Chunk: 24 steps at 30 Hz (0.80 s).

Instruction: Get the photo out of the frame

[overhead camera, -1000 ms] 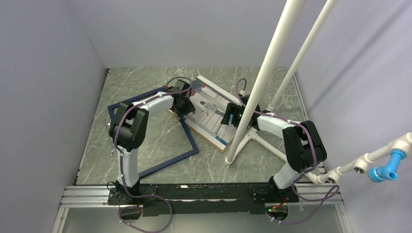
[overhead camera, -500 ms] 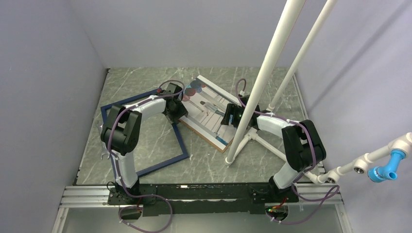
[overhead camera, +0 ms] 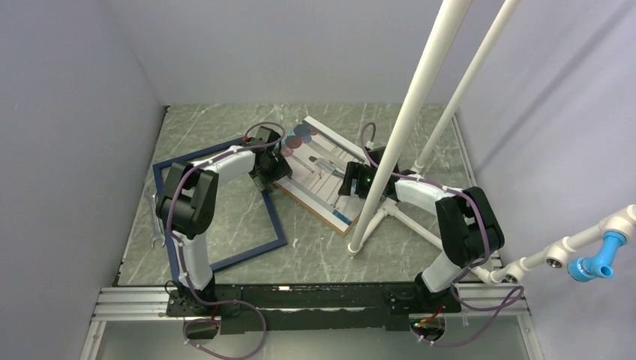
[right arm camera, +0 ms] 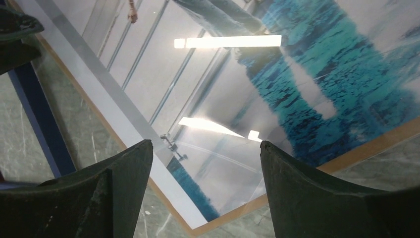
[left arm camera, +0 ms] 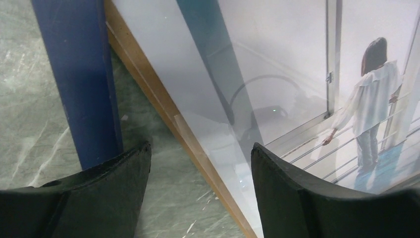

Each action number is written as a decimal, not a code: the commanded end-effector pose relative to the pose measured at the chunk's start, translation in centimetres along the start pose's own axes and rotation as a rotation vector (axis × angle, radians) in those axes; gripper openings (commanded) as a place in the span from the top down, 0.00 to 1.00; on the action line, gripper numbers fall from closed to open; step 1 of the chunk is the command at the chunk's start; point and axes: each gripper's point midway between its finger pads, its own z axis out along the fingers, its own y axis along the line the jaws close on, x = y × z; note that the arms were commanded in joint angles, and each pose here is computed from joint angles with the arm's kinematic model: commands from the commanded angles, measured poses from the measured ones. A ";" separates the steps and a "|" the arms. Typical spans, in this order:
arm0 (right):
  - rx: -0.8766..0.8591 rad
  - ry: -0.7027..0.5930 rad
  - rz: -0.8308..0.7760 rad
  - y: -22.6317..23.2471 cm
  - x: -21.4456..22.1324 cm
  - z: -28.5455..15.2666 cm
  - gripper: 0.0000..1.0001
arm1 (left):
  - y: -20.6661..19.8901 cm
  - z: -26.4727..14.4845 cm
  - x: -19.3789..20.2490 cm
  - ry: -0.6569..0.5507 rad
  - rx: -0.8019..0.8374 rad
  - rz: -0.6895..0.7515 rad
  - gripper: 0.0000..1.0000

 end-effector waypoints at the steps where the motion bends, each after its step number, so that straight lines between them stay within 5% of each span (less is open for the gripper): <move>1: -0.052 -0.073 -0.047 2.4 -2.3 -1.6 0.18 | -1.7 1.0 -1.0 -0.014 0.038 0.007 0.23; 17: -0.085 -0.024 -0.094 3.1 -2.2 -1.6 0.14 | -5.9 4.6 -6.0 -0.049 0.103 0.056 0.18; 24: -0.082 -0.024 -0.117 3.0 -1.9 -2.5 0.12 | -6.9 0.9 -6.9 -0.066 0.156 0.152 0.16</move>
